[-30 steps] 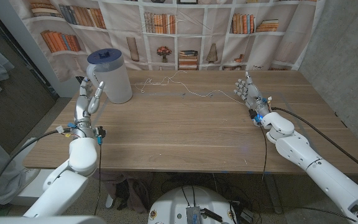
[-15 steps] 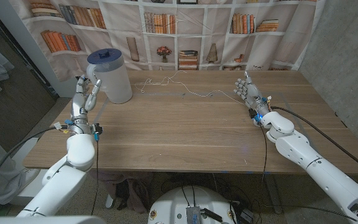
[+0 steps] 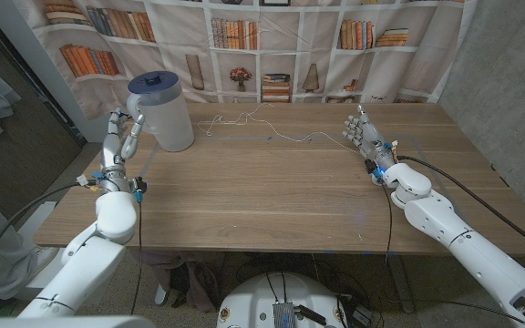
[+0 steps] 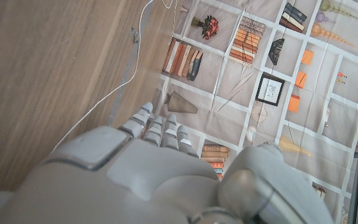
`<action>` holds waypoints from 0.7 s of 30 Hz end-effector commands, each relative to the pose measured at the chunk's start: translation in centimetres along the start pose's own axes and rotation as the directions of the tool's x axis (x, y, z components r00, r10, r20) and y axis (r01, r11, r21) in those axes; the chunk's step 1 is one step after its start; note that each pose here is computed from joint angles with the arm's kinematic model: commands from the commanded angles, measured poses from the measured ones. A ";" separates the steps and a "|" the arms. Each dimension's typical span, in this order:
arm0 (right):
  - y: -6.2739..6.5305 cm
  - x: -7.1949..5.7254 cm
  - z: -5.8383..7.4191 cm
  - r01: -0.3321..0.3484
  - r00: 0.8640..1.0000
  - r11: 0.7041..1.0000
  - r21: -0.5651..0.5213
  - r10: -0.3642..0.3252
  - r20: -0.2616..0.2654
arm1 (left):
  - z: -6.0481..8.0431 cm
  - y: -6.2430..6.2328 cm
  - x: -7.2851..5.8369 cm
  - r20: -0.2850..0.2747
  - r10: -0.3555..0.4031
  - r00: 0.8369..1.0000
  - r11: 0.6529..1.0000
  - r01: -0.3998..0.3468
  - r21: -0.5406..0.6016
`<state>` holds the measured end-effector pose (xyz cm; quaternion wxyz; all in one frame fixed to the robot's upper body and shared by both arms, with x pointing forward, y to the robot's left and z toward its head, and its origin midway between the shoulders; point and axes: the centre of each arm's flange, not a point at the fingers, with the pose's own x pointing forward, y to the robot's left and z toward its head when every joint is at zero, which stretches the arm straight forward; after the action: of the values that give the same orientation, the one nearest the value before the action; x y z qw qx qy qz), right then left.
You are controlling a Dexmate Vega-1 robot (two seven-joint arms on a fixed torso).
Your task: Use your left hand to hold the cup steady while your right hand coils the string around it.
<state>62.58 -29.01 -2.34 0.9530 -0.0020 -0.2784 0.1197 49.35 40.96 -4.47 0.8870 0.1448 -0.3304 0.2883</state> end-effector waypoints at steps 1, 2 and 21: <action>-0.1 0.0 -0.2 -0.004 1.000 1.000 0.004 0.004 -0.007 | -0.3 0.1 0.9 -0.009 -0.001 1.000 0.999 0.000 -0.046; -0.1 0.0 -0.2 -0.003 1.000 1.000 0.004 0.003 -0.008 | -0.3 0.1 1.0 -0.015 0.001 1.000 0.999 -0.001 -0.043; -0.2 -0.1 -0.3 0.007 1.000 1.000 0.007 -0.007 -0.017 | -0.3 0.8 2.9 -0.015 0.030 0.999 0.997 -0.031 -0.064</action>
<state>62.67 -29.12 -2.48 0.9537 0.0010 -0.2757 0.1200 50.35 42.01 -3.51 0.8906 0.1159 -0.3347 0.2854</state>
